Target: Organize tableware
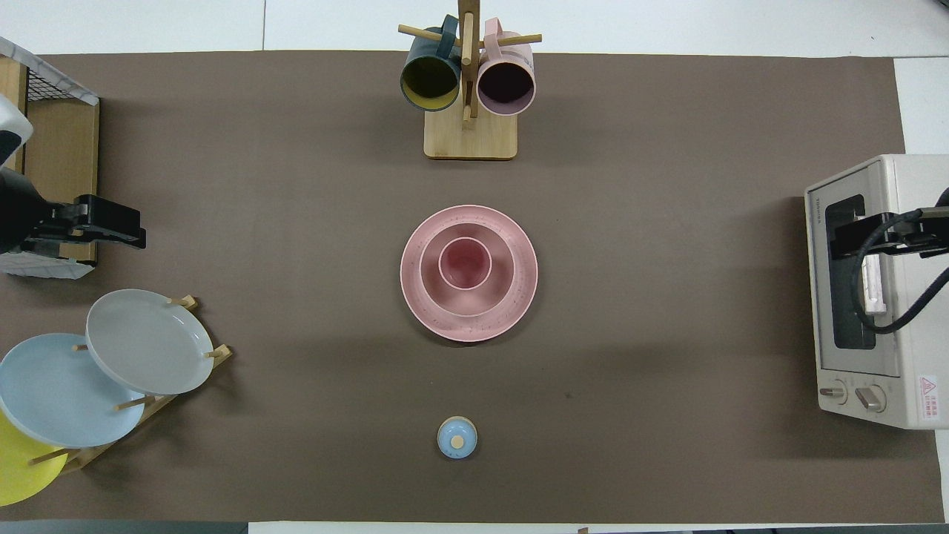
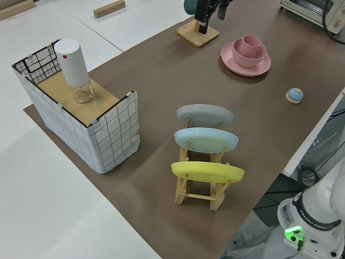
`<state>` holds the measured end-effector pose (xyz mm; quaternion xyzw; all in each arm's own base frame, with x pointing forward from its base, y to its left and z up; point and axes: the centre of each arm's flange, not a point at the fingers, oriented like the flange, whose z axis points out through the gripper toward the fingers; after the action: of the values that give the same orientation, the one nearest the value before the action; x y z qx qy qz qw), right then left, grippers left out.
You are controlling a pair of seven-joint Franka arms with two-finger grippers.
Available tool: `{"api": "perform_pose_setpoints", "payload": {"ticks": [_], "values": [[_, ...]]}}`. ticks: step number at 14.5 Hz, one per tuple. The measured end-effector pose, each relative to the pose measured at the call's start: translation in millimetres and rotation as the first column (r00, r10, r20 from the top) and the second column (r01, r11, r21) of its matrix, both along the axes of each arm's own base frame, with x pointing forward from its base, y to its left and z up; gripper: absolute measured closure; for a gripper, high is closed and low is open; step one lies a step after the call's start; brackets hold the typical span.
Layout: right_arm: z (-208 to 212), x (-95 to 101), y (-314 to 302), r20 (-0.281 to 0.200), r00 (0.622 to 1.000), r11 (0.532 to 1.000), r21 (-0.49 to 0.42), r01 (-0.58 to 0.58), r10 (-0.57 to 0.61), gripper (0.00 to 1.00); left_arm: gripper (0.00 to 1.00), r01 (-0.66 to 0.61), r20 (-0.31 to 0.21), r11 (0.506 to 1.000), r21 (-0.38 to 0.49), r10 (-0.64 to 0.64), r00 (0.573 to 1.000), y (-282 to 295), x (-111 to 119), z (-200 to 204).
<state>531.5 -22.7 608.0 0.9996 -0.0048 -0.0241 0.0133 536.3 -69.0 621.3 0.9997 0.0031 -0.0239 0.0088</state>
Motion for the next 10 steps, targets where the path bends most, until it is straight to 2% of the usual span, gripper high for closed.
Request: {"api": "perform_pose_setpoints", "payload": {"ticks": [10], "values": [[0.0,0.0,0.0,0.000,1.000,1.000,0.000,0.000,0.000,0.00,0.00,-0.005,-0.005,1.000,0.002,0.005,1.000,2.9,-6.3,-1.2]]}}
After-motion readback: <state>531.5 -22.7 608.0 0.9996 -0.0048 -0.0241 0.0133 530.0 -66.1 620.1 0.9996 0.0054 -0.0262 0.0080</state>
